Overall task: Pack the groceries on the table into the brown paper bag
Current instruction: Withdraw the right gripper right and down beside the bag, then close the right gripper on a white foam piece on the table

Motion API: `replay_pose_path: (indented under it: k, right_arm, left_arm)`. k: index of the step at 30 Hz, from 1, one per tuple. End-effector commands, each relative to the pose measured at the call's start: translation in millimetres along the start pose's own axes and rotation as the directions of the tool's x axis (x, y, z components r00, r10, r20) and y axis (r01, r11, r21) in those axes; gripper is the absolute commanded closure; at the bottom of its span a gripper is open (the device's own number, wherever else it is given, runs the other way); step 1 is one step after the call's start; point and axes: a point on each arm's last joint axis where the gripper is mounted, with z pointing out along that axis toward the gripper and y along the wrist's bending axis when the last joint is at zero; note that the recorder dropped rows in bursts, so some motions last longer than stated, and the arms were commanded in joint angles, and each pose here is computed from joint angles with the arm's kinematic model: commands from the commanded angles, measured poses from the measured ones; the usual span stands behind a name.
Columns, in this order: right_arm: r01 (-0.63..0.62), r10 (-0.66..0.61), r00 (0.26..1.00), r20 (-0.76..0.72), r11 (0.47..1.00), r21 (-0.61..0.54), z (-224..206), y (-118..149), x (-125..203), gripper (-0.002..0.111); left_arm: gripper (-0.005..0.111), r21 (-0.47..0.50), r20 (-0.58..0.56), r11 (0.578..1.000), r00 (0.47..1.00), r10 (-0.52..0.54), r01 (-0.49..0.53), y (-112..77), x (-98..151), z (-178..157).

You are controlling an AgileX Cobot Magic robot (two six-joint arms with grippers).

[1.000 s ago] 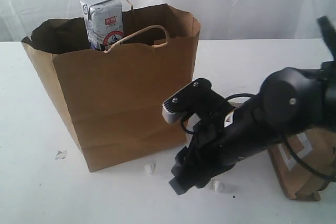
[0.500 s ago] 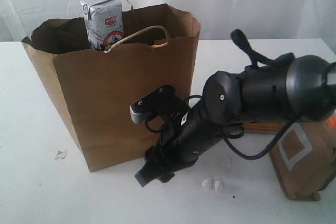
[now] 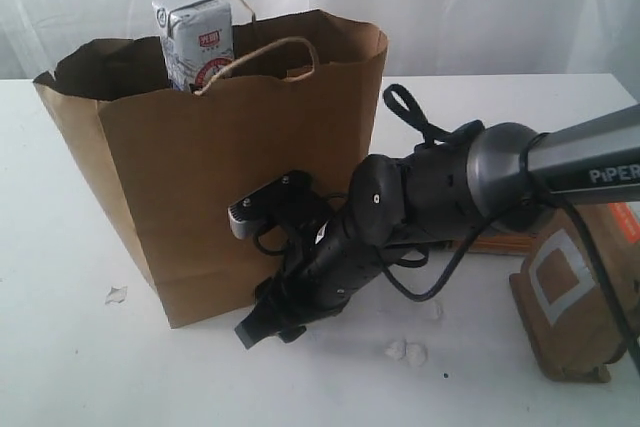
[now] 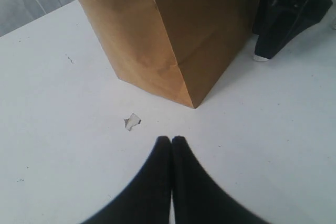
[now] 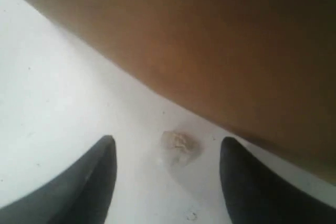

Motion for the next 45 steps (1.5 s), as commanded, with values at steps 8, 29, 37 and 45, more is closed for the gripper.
replay_pose_path:
  k: [8, 29, 37, 45]
  right_arm:
    - [0.012, -0.012, 1.000, -0.025, 1.000, -0.005, 12, 3, 3, 0.078]
    - [0.041, -0.041, 0.999, 0.028, 0.999, -0.015, -44, 14, 21, 0.108]
    - [0.069, -0.067, 0.990, 0.125, 0.998, -0.010, -93, 22, 34, 0.108]
    - [0.069, -0.079, 0.939, 0.336, 0.997, 0.043, -161, 18, 28, 0.108]
  left_arm:
    - [0.106, 0.002, 0.000, 1.000, 1.000, -0.004, 0.004, -0.4, 1, 0]
    - [0.106, 0.002, 0.000, 1.000, 1.000, -0.004, 0.004, -0.4, 1, 0]
    - [0.106, 0.002, 0.000, 1.000, 1.000, -0.004, 0.004, -0.4, 1, 0]
    - [0.106, 0.002, 0.000, 1.000, 1.000, -0.004, 0.004, -0.4, 1, 0]
